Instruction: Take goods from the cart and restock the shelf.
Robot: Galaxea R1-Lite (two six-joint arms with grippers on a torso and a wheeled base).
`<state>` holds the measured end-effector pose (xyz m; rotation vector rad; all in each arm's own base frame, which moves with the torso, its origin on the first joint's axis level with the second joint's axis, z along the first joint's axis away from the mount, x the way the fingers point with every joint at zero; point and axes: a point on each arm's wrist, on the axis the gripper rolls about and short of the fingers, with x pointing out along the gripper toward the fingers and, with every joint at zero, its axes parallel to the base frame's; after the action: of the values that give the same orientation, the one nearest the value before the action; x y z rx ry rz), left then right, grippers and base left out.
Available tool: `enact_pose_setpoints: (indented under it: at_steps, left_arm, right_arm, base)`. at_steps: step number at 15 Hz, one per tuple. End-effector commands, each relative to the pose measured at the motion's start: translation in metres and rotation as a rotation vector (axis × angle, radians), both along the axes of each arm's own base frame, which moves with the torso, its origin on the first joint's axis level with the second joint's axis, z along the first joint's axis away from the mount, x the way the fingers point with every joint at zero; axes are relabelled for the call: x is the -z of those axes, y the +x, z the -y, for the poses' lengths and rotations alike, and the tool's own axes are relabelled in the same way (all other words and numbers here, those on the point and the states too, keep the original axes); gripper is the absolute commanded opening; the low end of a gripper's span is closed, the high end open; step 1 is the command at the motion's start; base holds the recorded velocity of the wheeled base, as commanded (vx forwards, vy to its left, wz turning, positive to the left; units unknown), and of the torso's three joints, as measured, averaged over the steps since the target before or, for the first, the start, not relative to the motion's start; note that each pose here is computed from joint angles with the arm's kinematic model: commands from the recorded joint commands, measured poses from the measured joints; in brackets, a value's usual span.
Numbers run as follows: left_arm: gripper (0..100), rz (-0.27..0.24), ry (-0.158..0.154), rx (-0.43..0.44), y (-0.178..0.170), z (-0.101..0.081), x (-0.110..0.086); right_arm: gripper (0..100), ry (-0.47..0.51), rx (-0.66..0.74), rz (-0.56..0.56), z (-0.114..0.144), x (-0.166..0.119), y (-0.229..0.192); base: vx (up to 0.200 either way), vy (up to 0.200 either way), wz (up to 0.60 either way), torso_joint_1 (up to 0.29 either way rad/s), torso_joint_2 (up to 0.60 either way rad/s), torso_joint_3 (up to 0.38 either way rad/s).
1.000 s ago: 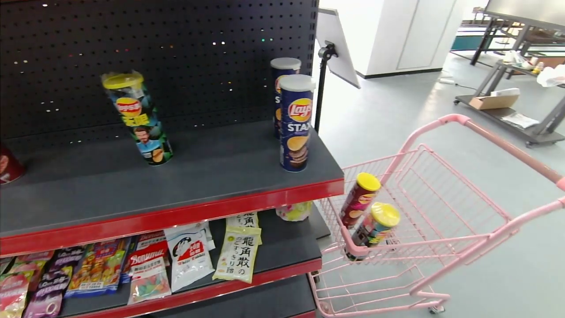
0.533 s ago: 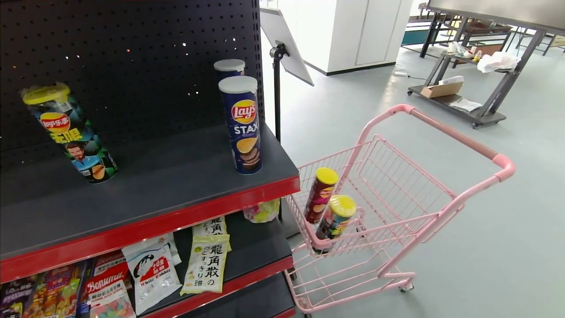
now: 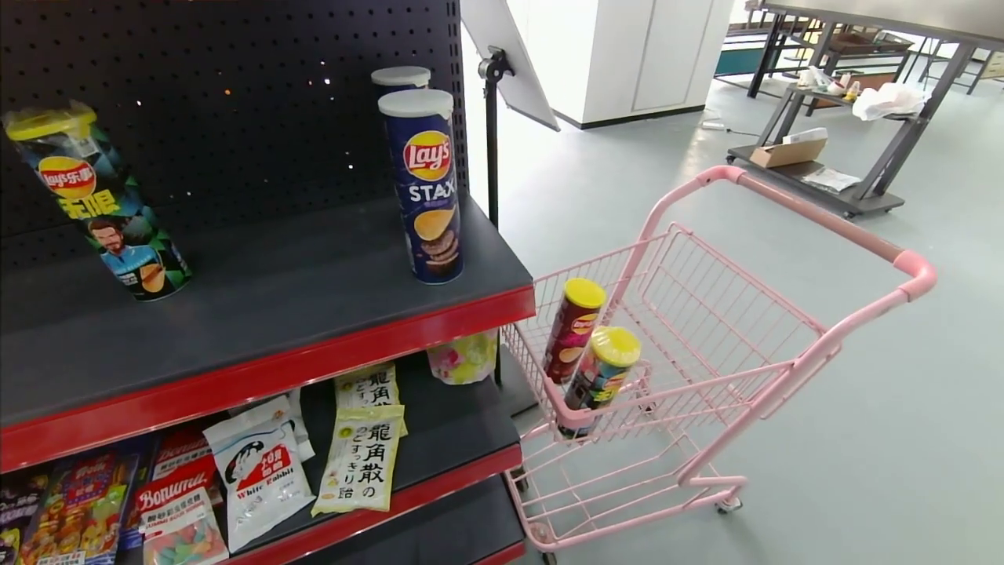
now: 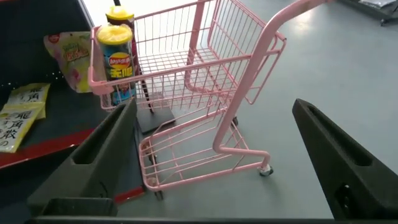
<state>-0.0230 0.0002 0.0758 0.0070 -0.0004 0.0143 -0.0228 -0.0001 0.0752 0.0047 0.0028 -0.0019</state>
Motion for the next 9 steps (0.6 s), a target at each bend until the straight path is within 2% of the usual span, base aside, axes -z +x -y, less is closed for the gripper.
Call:
enact_pose_setpoints:
  at_steps: [1,9]
  left_arm:
    - [100,0.000,0.001,-0.001,0.0000,0.0000,0.0000]
    - [100,0.000,-0.001,-0.001,0.0000,0.0000,0.0000]
  right_arm:
    - [100,-0.002,0.000,0.000,0.0000,0.0000,0.0000]
    - [100,-0.005,0.000,0.000,0.0000,0.0000,0.0000]
  base:
    - [0.000,0.000,0.00,-0.193,0.48,0.300]
    - [0.000,0.000,0.00,-0.190,0.54,0.345]
